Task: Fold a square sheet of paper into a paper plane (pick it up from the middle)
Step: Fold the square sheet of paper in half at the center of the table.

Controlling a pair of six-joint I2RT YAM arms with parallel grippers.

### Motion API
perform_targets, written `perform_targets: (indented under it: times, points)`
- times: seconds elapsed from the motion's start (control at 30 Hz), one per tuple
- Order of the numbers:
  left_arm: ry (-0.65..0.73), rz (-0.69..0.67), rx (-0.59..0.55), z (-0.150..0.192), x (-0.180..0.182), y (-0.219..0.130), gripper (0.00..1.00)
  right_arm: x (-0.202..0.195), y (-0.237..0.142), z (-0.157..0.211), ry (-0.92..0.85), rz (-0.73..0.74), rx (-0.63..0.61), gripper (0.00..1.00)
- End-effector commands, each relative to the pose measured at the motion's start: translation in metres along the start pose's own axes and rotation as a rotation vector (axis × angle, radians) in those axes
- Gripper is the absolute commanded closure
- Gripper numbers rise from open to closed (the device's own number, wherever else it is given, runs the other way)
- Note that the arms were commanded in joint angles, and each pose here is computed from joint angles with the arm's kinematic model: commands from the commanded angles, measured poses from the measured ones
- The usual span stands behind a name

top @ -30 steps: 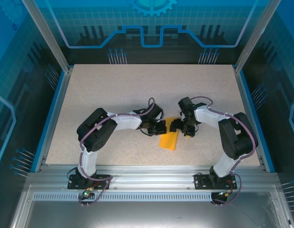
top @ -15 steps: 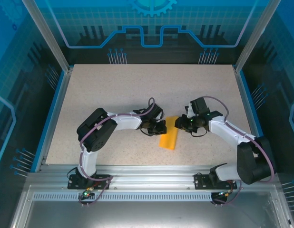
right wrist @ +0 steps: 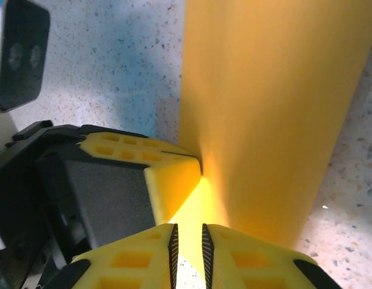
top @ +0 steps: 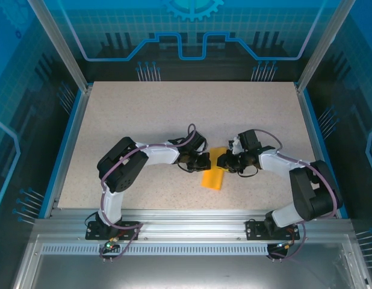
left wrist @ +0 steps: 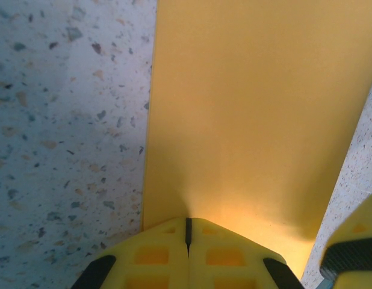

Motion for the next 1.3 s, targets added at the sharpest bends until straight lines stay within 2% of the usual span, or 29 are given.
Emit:
perform_targets:
  times: [0.0, 0.47, 0.6, 0.9, 1.0, 1.27]
  points:
    - [-0.02, -0.087, 0.08, 0.017, 0.014, 0.013, 1.0, -0.014, 0.004, -0.004, 0.023, 0.015, 0.01, 0.8]
    - [-0.02, -0.09, 0.088, 0.019, 0.016, 0.015, 1.0, -0.058, 0.008, -0.003, 0.085, 0.139, 0.015, 0.78]
    - [-0.018, -0.089, 0.093, 0.02, 0.015, 0.015, 1.0, -0.053, 0.006, -0.003, 0.075, 0.124, 0.024, 0.77]
    - [-0.017, -0.088, 0.094, 0.02, 0.015, 0.015, 1.0, -0.017, -0.017, 0.011, -0.002, -0.021, 0.015, 0.76]
    - [-0.014, -0.087, 0.094, 0.019, 0.015, 0.015, 1.0, -0.018, -0.009, 0.014, 0.006, -0.032, 0.044, 0.76]
    - [-0.01, -0.087, 0.098, 0.019, 0.015, 0.015, 1.0, -0.051, 0.014, 0.017, 0.067, 0.062, 0.083, 0.75]
Point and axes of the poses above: each hand's point on the last joint's axis, 136 mm out from that joint toward the fingers, its own y axis out along the fingers, its own x axis along the line the jaws close on, z = x × y, the point moved 8 cm from there along -y, back along the fingers, and after that the axes turned 13 degrees about y, right-handed, at the moved point
